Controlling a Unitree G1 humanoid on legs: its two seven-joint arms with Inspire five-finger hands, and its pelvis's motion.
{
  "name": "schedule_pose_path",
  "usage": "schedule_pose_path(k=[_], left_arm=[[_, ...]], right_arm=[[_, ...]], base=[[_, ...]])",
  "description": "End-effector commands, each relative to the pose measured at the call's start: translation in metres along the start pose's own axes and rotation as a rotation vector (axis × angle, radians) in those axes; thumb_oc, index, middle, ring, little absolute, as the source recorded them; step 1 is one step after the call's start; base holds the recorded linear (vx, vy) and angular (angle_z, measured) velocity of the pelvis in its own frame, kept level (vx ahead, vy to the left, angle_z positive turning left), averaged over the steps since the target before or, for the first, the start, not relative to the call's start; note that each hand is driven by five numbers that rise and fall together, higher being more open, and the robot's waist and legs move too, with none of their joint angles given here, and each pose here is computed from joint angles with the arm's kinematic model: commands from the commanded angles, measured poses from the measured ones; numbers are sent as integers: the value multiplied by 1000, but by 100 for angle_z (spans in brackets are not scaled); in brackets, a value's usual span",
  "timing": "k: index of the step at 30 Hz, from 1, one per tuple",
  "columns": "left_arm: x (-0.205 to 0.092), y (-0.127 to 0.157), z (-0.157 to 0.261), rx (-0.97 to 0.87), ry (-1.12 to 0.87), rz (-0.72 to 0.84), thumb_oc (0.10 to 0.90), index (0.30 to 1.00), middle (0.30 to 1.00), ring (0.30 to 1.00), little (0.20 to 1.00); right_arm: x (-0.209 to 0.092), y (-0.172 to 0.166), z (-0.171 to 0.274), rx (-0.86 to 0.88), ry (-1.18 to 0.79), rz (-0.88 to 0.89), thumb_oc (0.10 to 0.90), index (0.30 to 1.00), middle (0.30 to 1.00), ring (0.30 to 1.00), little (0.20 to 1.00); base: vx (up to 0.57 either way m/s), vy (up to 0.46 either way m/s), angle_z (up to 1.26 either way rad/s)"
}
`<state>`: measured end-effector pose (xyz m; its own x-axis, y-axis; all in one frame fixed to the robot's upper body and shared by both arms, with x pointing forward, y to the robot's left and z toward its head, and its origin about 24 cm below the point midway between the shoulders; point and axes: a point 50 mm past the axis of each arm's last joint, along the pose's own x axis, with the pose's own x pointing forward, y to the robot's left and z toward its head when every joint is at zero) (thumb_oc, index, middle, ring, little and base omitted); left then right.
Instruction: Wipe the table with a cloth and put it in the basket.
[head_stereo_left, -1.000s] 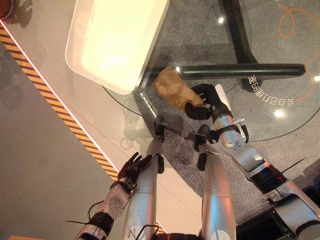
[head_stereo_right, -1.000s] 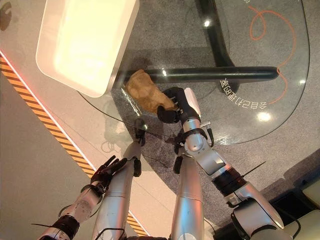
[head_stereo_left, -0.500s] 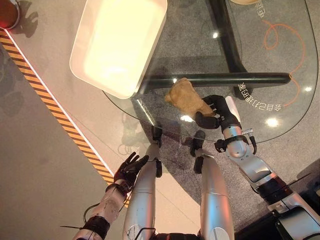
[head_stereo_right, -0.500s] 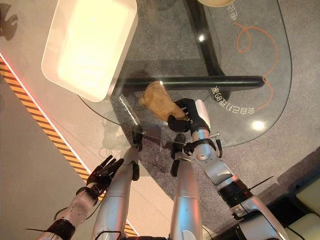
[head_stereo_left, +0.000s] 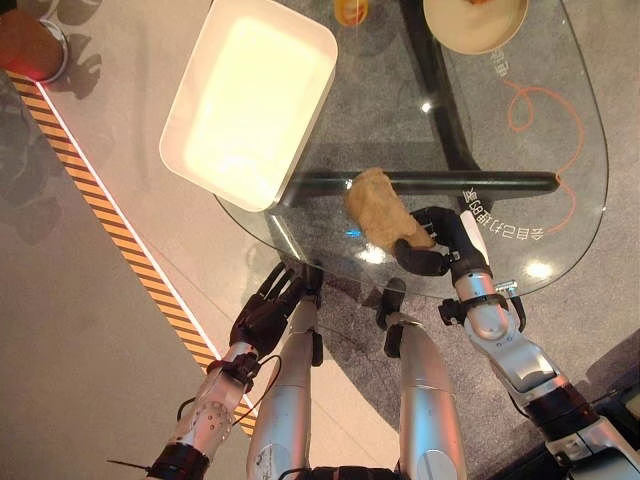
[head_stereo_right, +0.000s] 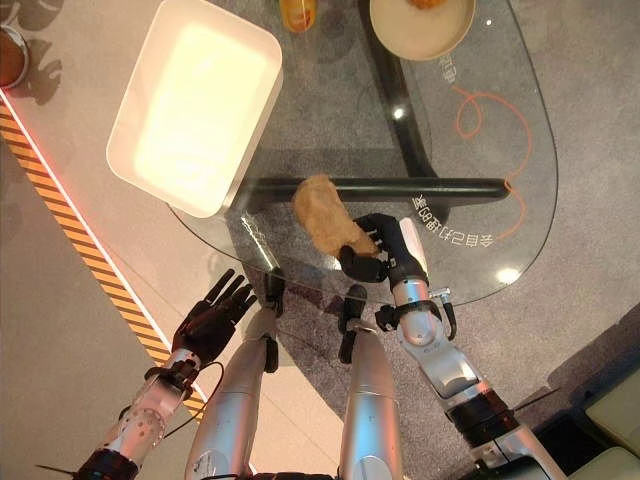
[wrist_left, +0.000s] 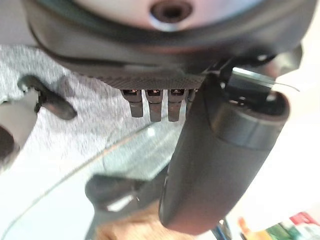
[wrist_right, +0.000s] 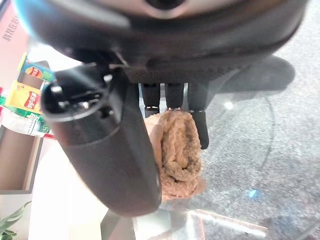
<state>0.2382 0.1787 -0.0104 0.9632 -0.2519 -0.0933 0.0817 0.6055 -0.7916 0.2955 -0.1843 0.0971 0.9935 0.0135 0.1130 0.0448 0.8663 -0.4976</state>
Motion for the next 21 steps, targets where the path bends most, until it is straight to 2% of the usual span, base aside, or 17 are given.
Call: schedule_pose_path(k=[1, 9, 16, 21], left_arm=[[-15, -17, 8, -81, -63, -198, 800, 900, 900, 900, 900], [-16, -48, 12, -233, -77, -449, 800, 900, 900, 900, 900], [-18, -56, 16, -308, -101, -510, 800, 900, 900, 900, 900], [-14, -62, 20, -286, -86, -528, 800, 900, 900, 900, 900]], right_arm=[[-4, -23, 75, 120, -420, -38, 100, 300, 300, 300, 200], [-25, -28, 96, 274, -560, 19, 100, 300, 300, 300, 200], [-40, -34, 107, 392, -667, 96, 100, 300, 300, 300, 200], [-49, -29, 118, 466, -740, 246, 100, 300, 300, 300, 200]], base=[[-30, -26, 5], [-8, -12, 2], [-1, 9, 0], [4, 13, 0]])
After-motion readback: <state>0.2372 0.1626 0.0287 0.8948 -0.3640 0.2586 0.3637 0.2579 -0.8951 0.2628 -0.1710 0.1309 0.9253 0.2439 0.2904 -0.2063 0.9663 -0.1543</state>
